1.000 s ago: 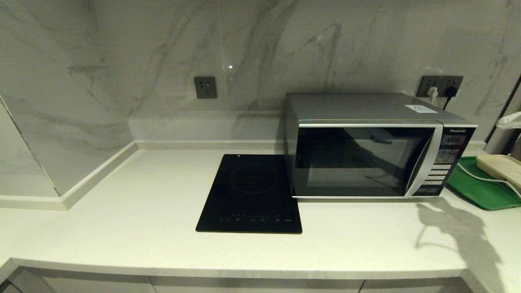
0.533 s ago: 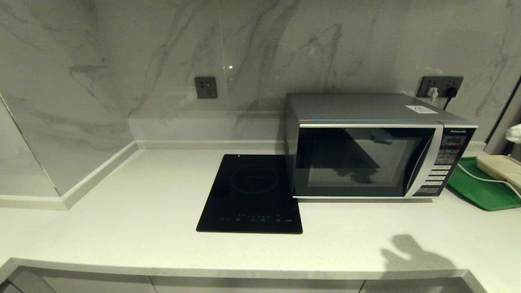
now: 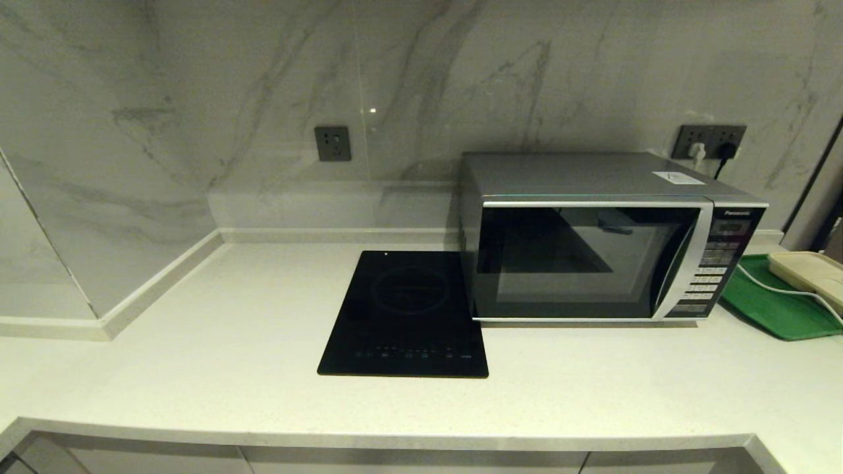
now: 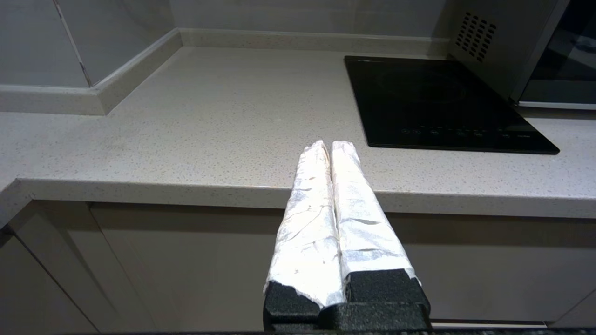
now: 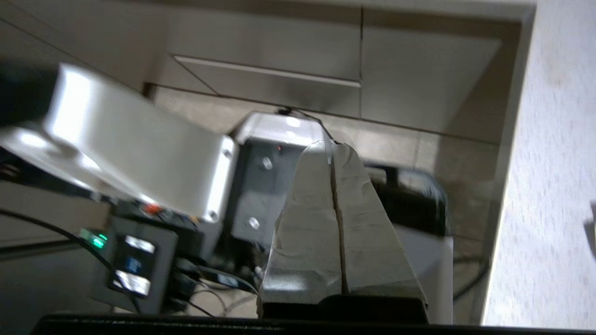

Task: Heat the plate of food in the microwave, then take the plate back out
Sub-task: Open the microwave oven

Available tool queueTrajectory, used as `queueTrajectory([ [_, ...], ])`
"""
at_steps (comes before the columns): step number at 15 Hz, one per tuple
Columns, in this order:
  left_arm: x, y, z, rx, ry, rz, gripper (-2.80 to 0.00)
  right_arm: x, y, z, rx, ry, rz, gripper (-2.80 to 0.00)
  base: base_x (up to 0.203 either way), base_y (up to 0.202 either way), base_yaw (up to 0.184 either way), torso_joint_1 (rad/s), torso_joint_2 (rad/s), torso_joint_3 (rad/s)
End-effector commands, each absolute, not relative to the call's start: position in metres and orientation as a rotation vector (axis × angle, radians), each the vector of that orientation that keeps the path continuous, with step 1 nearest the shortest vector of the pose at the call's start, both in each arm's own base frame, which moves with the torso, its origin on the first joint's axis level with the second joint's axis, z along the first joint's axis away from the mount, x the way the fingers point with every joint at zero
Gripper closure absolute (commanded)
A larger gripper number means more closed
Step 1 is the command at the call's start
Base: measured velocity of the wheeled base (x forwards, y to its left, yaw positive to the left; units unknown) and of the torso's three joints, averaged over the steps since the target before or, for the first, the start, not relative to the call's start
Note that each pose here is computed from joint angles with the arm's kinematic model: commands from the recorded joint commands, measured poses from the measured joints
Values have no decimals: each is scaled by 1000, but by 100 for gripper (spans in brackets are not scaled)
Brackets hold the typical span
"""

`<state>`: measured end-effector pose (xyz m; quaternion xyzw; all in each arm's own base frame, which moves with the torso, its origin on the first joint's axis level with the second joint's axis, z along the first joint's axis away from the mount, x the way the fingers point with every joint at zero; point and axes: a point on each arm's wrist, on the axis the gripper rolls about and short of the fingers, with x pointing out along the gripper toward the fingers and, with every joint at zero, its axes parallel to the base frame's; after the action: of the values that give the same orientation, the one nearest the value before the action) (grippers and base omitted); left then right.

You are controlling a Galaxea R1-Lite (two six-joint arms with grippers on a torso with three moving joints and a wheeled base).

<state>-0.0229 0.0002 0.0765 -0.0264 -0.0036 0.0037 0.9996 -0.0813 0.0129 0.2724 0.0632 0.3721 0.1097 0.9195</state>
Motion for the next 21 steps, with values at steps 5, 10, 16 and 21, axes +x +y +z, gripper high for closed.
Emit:
queueTrajectory([
  [5,-23,0,77,-54,-8,7,0,-140,14,189,32,755,143,0,0,0,0,0,0,0],
  [10,-23,0,77,-54,-8,7,0,-130,-5,178,-53,731,163,0,0,0,0,0,0,0],
  [16,-23,0,77,-55,-8,8,0,-126,1,128,-41,537,62,0,0,0,0,0,0,0],
  [21,-23,0,77,-54,-8,9,0,-61,0,113,-55,179,16,0,0,0,0,0,0,0],
])
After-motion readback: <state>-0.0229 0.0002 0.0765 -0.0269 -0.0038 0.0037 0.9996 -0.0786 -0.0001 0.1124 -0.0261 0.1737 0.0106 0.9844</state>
